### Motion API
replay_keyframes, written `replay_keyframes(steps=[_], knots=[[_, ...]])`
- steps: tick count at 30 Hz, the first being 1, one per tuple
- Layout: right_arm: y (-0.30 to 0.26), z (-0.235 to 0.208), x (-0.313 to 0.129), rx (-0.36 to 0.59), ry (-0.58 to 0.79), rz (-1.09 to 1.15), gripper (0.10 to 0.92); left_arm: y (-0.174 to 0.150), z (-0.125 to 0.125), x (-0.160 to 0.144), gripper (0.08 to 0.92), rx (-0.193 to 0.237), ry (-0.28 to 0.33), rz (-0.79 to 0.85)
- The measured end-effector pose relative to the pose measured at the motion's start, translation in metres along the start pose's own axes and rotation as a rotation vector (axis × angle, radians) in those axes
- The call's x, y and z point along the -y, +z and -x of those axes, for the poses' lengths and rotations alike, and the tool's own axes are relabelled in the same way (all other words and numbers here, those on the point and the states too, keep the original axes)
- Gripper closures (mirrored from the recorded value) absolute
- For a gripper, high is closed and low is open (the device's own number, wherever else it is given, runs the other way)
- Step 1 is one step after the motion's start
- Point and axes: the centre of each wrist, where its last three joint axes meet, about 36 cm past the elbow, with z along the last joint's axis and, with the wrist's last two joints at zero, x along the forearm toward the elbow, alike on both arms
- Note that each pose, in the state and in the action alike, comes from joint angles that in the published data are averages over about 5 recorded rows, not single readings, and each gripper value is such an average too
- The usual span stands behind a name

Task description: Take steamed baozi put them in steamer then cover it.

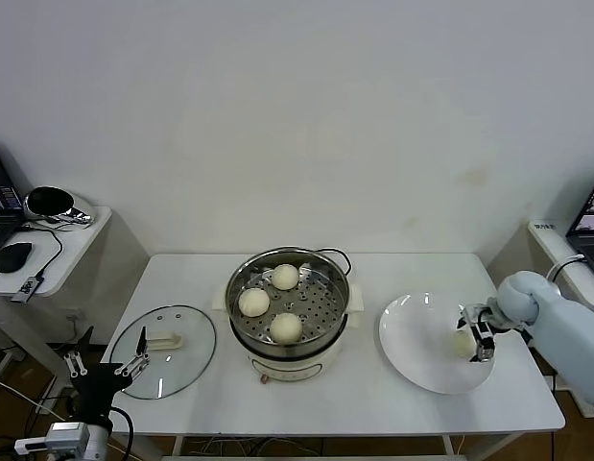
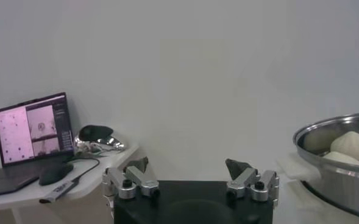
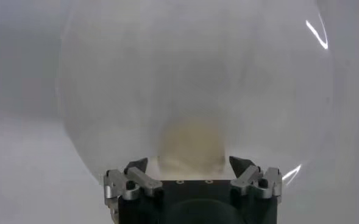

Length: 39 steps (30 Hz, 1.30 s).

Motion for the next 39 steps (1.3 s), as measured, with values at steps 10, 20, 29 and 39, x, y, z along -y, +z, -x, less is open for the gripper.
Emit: replay_keyframes(steps=[10, 20, 29, 39], knots=[[-0.002, -0.008, 0.006, -0.001, 0.002, 0.004, 0.424, 0.002, 0.001, -0.001, 0.177, -0.004, -0.003, 0.002], [-0.007, -0.073, 0.024, 0.017, 0.056, 0.012, 0.420, 0.005, 0.005, 0.002, 0.177, -0.011, 0.004, -0.003], [-0.062, -0.166, 0.055, 0.112, 0.141, -0.013, 0.411, 0.011, 0.009, 0.008, 0.177, -0.021, 0.022, -0.003], [-0.172, -0.223, 0.086, 0.231, 0.171, -0.022, 0.411, 0.017, 0.013, 0.013, 0.177, -0.031, 0.032, -0.011]])
